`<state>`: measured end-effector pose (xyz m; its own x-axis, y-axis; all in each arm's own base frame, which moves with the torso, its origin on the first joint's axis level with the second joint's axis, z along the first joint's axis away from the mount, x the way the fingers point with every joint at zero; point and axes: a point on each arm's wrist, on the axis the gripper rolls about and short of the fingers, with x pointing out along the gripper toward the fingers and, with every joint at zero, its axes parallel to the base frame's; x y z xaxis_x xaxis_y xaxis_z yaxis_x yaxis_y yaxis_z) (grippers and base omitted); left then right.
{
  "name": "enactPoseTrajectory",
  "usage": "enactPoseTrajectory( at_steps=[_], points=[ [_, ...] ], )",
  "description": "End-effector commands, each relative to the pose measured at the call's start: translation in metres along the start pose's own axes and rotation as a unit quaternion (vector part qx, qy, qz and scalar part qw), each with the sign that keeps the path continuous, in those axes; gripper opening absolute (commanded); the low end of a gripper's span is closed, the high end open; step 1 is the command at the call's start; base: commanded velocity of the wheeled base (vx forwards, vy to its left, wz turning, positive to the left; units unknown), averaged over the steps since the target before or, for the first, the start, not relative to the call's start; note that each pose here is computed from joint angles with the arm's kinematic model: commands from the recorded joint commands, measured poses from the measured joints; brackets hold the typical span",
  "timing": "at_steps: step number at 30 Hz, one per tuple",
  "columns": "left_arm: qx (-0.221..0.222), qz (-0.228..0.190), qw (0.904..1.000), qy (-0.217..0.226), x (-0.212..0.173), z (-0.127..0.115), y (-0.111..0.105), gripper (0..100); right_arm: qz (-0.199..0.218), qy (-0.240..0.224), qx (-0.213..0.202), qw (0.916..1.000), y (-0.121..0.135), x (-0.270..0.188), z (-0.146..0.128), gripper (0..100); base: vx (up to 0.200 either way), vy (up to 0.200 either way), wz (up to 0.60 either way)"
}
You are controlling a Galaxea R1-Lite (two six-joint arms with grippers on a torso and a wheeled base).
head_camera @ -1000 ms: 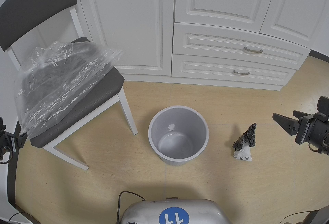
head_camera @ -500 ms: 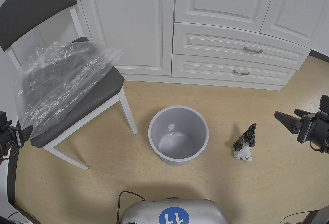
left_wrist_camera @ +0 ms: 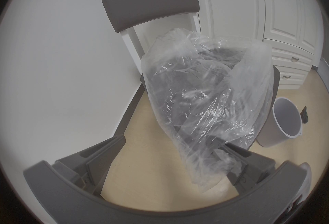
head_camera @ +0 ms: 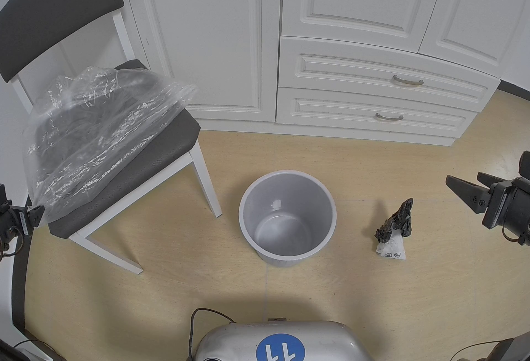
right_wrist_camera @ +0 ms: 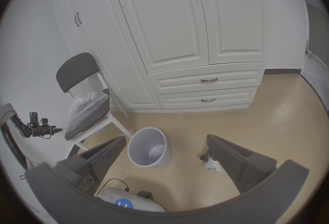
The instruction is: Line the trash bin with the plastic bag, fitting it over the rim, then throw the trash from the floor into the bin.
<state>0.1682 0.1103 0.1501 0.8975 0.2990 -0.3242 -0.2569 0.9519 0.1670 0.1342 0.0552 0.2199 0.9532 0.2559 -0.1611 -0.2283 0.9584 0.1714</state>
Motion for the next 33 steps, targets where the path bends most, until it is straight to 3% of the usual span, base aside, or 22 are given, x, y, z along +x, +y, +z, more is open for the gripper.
enactPoseTrajectory(
  at_steps=[1,11,33],
  points=[
    [-0.004,-0.003,0.9999,0.014,0.007,-0.005,0.001,100,0.001,-0.003,0.001,1.0000,0.000,-0.001,0.001,100,0.000,0.000,0.00],
    [0.004,-0.034,0.9994,-0.002,0.025,-0.008,-0.012,100,0.002,-0.002,0.001,1.0000,0.000,-0.001,0.001,100,0.000,0.000,0.00],
    [-0.008,-0.005,0.9973,-0.073,0.027,0.001,-0.004,100,0.011,-0.008,0.002,0.9999,0.000,-0.005,0.002,100,0.000,0.000,0.00]
  ],
)
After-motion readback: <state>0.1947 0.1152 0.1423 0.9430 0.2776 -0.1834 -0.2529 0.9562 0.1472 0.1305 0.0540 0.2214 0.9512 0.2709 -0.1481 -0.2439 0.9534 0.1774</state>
